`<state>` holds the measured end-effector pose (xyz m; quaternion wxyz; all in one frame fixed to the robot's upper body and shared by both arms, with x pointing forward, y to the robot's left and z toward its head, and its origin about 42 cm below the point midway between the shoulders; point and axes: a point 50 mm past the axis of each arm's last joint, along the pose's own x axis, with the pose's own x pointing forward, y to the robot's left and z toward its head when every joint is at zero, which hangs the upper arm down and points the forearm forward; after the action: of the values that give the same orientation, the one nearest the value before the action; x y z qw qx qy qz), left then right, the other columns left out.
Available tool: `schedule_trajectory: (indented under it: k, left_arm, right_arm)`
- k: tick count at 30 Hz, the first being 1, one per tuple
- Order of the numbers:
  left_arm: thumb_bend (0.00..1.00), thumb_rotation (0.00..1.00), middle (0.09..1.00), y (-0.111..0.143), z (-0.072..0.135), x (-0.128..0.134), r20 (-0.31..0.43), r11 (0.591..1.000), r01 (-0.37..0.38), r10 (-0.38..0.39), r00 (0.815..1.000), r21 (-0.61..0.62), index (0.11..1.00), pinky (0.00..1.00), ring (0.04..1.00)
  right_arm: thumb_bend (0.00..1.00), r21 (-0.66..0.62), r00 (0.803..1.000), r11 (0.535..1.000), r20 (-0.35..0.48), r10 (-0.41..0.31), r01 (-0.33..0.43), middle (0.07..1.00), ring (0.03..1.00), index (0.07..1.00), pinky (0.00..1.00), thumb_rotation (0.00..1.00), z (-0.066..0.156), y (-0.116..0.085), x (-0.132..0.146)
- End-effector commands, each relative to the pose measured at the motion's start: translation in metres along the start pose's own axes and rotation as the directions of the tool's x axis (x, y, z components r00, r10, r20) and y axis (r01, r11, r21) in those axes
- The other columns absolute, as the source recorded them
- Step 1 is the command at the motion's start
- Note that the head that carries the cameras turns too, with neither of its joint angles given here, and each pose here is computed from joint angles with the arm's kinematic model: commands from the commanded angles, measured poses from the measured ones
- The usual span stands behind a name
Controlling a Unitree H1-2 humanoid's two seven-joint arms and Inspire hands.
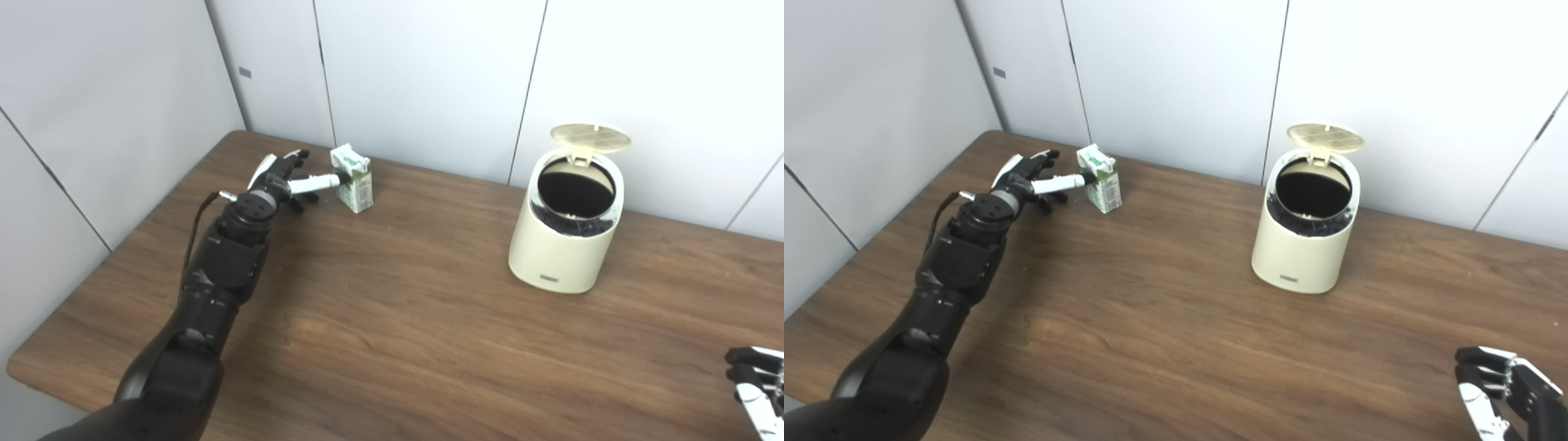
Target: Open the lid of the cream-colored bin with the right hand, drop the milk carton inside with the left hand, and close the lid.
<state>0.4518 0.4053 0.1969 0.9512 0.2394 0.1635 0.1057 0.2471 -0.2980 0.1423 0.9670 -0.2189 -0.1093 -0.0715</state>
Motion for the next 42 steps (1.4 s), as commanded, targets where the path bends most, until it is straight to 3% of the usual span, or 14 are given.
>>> schedule_trajectory:
  k: [1, 7, 17, 23, 30, 42]
  left_arm:
    - [1.00, 0.40, 0.973, 0.009, 0.021, 0.005, 0.056, 1.000, -0.011, 0.009, 0.998, 0.021, 1.000, 0.83, 0.934]
    - [1.00, 0.38, 1.000, 0.009, 0.032, 0.005, 0.096, 1.000, 0.006, -0.008, 0.995, 0.018, 1.000, 0.88, 0.995]
    - [1.00, 0.39, 1.000, 0.011, 0.045, 0.001, 0.139, 0.997, 0.039, -0.048, 0.989, 0.068, 1.000, 0.97, 1.000]
    - [1.00, 0.37, 1.000, 0.008, 0.046, 0.003, 0.146, 0.996, 0.058, -0.067, 0.987, 0.062, 1.000, 0.93, 1.000]
    - [1.00, 0.37, 1.000, -0.001, 0.043, 0.007, 0.185, 0.993, 0.089, -0.102, 0.978, 0.079, 1.000, 0.93, 0.999]
    - [1.00, 0.35, 0.987, -0.013, 0.049, 0.011, 0.248, 0.993, 0.097, -0.111, 0.962, 0.068, 1.000, 0.97, 0.991]
  right_arm:
    - [0.28, 0.006, 0.998, 1.000, 0.055, -0.025, 0.025, 0.607, 0.559, 0.568, 0.41, 0.59, 0.011, -0.004, 0.006]
    - [0.25, 0.008, 0.998, 1.000, 0.051, -0.029, 0.028, 0.612, 0.567, 0.570, 0.42, 0.55, 0.008, -0.002, 0.007]
    - [0.21, -0.008, 0.998, 1.000, 0.066, -0.023, 0.024, 0.603, 0.551, 0.561, 0.40, 0.51, 0.002, 0.001, 0.014]
    - [0.20, -0.025, 0.997, 0.999, 0.073, -0.030, 0.031, 0.589, 0.549, 0.550, 0.40, 0.53, -0.001, 0.004, 0.016]
    - [0.16, -0.026, 0.996, 0.999, 0.081, -0.026, 0.028, 0.577, 0.518, 0.543, 0.36, 0.47, -0.003, 0.006, 0.017]
    - [0.16, -0.054, 0.997, 0.998, 0.071, -0.014, 0.018, 0.571, 0.501, 0.547, 0.34, 0.60, -0.001, 0.009, 0.017]
